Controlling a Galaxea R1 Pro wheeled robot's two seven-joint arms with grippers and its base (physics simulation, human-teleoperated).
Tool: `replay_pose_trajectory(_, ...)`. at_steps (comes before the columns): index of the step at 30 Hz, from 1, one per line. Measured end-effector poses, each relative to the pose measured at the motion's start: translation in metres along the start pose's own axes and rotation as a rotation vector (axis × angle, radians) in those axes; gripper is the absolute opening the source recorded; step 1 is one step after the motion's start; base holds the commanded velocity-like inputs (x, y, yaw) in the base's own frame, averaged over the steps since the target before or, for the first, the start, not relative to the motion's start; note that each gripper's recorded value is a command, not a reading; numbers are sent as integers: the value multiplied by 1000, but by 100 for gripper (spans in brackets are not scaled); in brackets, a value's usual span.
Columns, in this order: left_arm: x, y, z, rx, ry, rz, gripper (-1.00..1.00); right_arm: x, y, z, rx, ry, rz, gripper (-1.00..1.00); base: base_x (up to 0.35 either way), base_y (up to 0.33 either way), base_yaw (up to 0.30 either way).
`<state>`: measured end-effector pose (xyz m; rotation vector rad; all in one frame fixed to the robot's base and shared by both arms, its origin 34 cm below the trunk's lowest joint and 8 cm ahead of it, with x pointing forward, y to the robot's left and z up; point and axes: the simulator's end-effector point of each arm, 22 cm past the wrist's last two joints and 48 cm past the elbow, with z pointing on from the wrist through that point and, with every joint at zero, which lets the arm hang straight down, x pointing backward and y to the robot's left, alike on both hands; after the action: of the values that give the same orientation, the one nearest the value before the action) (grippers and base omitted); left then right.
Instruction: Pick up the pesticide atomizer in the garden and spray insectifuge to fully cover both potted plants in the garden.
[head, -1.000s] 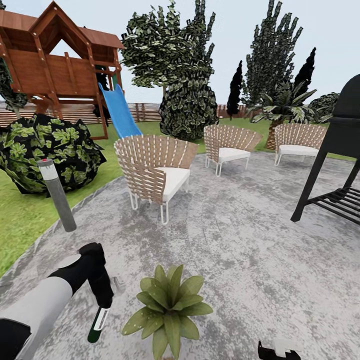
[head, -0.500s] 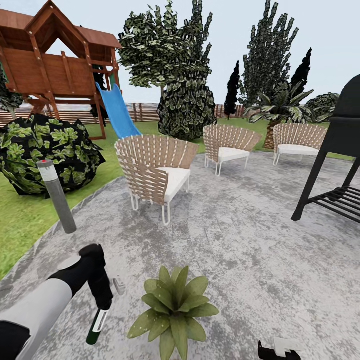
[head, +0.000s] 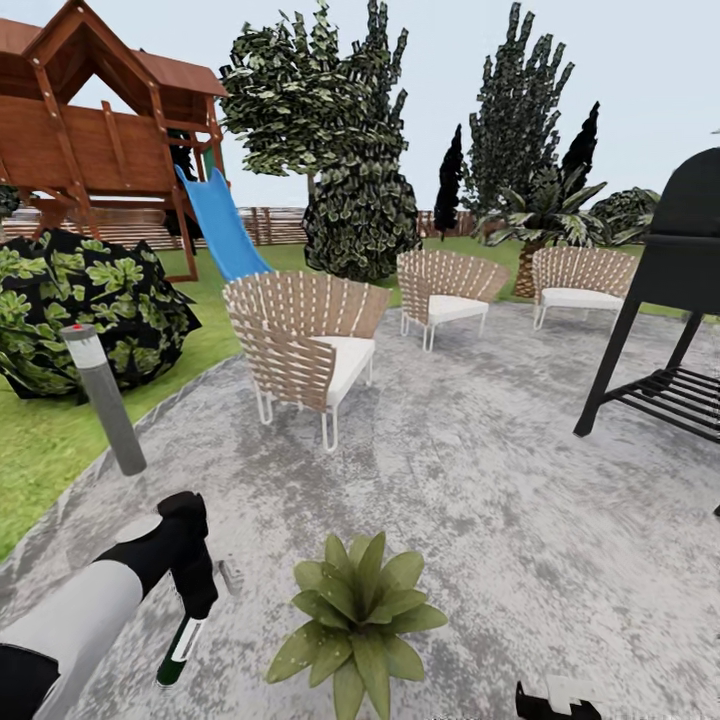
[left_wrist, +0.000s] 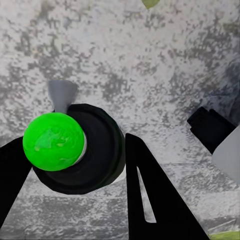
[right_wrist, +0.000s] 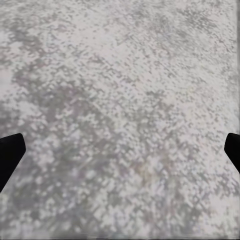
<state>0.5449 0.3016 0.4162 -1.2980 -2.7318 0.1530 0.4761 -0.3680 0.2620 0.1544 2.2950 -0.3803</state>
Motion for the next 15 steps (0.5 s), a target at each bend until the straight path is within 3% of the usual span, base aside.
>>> replay_pose_trajectory(4,-17,-7,-1,-7,-17,24,-100,-1,0,0,0,-1,0,100,0,29,-34)
replay_pose_trajectory(7,-32,-4,-5,-48,-34,43,-100,-1,0,0,0,-2,0,100,0,2,-3)
replay_pose_trajectory(15,-45,-6,-9,-62,-49,56,-100,-1,-1,0,1,-2,0,100,0,0,0)
